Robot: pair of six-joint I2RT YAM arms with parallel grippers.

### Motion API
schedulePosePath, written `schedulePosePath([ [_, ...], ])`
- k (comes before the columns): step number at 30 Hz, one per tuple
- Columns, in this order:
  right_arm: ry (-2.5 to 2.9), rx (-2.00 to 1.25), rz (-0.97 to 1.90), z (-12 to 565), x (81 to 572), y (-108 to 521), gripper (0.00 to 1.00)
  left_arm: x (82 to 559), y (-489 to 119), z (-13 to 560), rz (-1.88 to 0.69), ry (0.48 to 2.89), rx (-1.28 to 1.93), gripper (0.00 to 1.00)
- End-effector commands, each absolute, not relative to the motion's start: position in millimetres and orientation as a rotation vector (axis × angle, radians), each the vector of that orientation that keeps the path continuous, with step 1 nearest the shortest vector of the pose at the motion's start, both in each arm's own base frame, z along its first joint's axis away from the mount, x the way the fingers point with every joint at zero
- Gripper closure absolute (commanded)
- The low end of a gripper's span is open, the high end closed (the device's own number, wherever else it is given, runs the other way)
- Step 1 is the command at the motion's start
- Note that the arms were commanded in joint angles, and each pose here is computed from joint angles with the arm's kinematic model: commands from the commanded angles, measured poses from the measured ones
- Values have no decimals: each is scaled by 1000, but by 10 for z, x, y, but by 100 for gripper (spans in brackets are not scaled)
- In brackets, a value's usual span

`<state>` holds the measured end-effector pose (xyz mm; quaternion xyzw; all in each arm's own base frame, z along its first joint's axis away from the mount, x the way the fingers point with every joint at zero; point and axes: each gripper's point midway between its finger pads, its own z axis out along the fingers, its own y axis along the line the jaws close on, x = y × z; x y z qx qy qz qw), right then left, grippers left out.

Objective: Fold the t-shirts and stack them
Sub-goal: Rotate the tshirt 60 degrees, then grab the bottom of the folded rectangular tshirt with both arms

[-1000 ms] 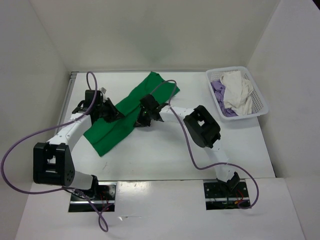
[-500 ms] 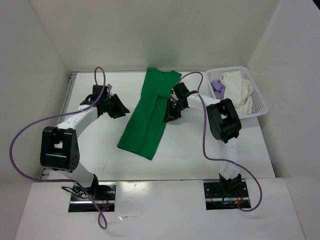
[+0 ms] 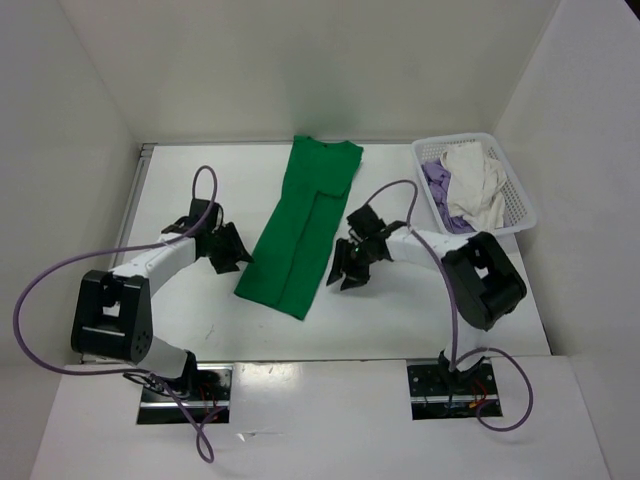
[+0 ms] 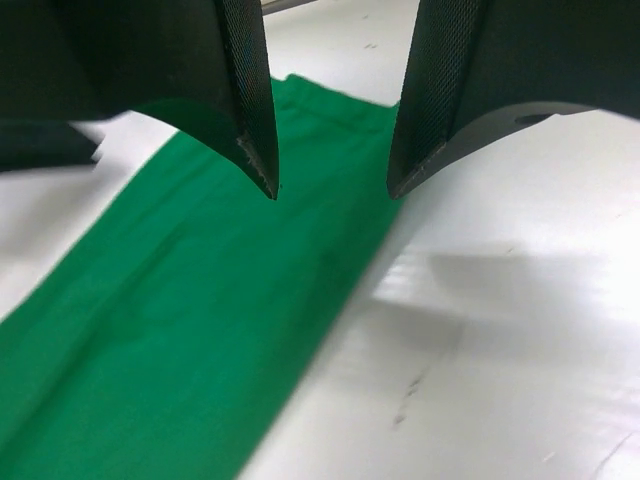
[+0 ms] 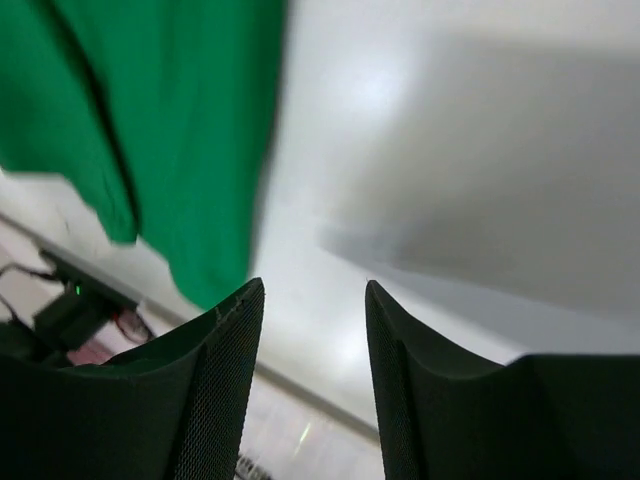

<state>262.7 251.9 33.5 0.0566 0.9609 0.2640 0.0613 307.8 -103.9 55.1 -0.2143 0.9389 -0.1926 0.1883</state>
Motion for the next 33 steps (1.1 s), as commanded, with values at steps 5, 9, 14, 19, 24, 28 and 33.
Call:
schedulePosePath([
  [5, 2874, 204, 1035, 462, 2001, 3262, 46, 2969, -882, 531, -493, 2606, -662, 45],
  [9, 2863, 266, 1086, 347, 1908, 3320, 43, 2880, -876, 505, -494, 2609, -675, 45],
  [14, 2909, 286, 1072, 119, 1880, 3473, 56, 2720, -919, 431, -532, 2637, -701, 45],
  [19, 2936, 261, 980, 45, 1905, 3420, 93, 2720, -919, 431, -532, 2637, -701, 46],
  [24, 2851, 310, 850, 330, 1966, 2857, 99, 2632, -1041, 469, -601, 2657, -663, 49],
  [28, 2873, 298, 787, 360, 1828, 2528, 89, 2374, -1316, 397, -673, 2757, -574, 49],
  [33, 2905, 339, 797, 304, 1705, 2451, 57, 2116, -1503, 310, -701, 2838, -526, 49],
])
